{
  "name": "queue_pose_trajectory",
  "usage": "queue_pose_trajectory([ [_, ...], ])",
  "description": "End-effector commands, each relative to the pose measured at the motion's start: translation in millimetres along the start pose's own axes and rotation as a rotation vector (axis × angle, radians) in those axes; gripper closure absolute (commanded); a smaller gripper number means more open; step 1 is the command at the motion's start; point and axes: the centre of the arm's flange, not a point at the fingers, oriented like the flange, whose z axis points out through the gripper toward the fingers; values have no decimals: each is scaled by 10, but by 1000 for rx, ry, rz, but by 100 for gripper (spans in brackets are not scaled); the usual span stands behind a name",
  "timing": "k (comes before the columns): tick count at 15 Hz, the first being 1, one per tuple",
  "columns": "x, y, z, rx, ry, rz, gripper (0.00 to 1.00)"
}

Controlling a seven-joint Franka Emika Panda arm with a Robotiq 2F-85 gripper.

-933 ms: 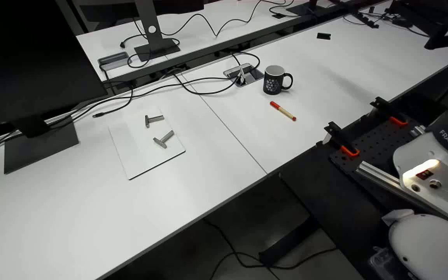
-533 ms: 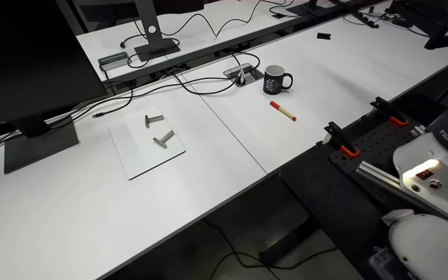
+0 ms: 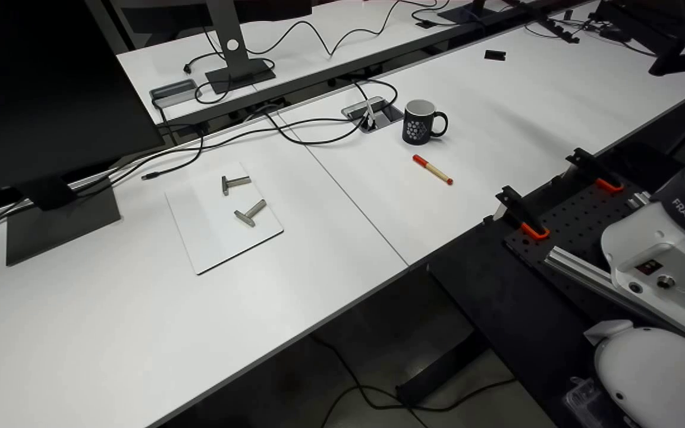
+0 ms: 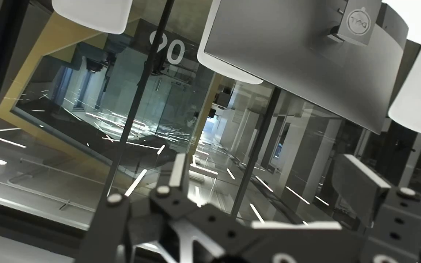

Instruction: Put the marker in the mug

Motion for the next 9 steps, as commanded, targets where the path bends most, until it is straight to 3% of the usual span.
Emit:
queue_pose_trajectory([
  [1, 0, 0, 0, 0, 0, 0, 0],
  [9, -269, -246, 86, -8, -23, 129, 0],
])
